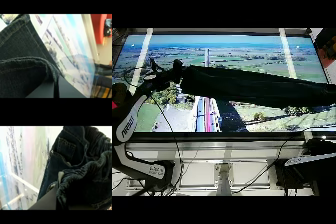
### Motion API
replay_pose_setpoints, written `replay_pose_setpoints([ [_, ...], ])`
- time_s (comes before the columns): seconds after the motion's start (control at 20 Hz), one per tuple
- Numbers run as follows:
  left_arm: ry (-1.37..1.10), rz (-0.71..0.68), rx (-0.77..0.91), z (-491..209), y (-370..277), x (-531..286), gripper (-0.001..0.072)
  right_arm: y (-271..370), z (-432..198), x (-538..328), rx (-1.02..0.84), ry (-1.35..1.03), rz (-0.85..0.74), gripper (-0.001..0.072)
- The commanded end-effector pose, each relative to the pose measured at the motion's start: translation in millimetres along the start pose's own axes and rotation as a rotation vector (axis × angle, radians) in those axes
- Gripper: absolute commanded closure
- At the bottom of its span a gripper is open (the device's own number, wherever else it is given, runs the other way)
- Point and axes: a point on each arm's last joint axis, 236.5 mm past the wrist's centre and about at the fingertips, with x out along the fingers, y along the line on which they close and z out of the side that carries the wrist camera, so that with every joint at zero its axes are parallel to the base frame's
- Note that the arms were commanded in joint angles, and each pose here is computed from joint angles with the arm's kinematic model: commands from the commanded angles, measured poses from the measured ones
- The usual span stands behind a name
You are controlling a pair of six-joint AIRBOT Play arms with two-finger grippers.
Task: Fold the clothes and pants, and hang the long-sleeved shirts on hangers.
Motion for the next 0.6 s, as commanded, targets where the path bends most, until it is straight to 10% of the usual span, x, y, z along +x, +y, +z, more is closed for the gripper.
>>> replay_pose_setpoints([
  [0.0,0.005,-0.001,-0.002,-3.5,-0.7,4.0,0.0688,7.1,4.8,2.8,-0.006,-0.017,0.031,0.0669],
  [0.1,-0.096,0.013,-0.078,20.8,3.4,3.8,0.0688,11.4,8.2,11.6,0.189,-0.012,0.066,0.0667],
  [0.3,-0.275,0.026,-0.357,65.8,24.7,14.8,0.0682,73.5,16.2,44.0,0.321,-0.059,0.279,0.0466],
  [0.35,-0.277,0.021,-0.368,69.0,25.7,22.1,0.0663,92.5,17.7,51.7,0.291,-0.104,0.323,0.0324],
  [0.45,-0.278,0.007,-0.363,75.5,23.7,36.8,0.0252,119.0,11.4,64.3,0.184,-0.150,0.362,0.0287],
  [0.55,-0.274,-0.018,-0.348,81.7,16.3,47.4,0.0154,129.9,3.0,71.6,0.061,-0.143,0.358,0.0241],
])
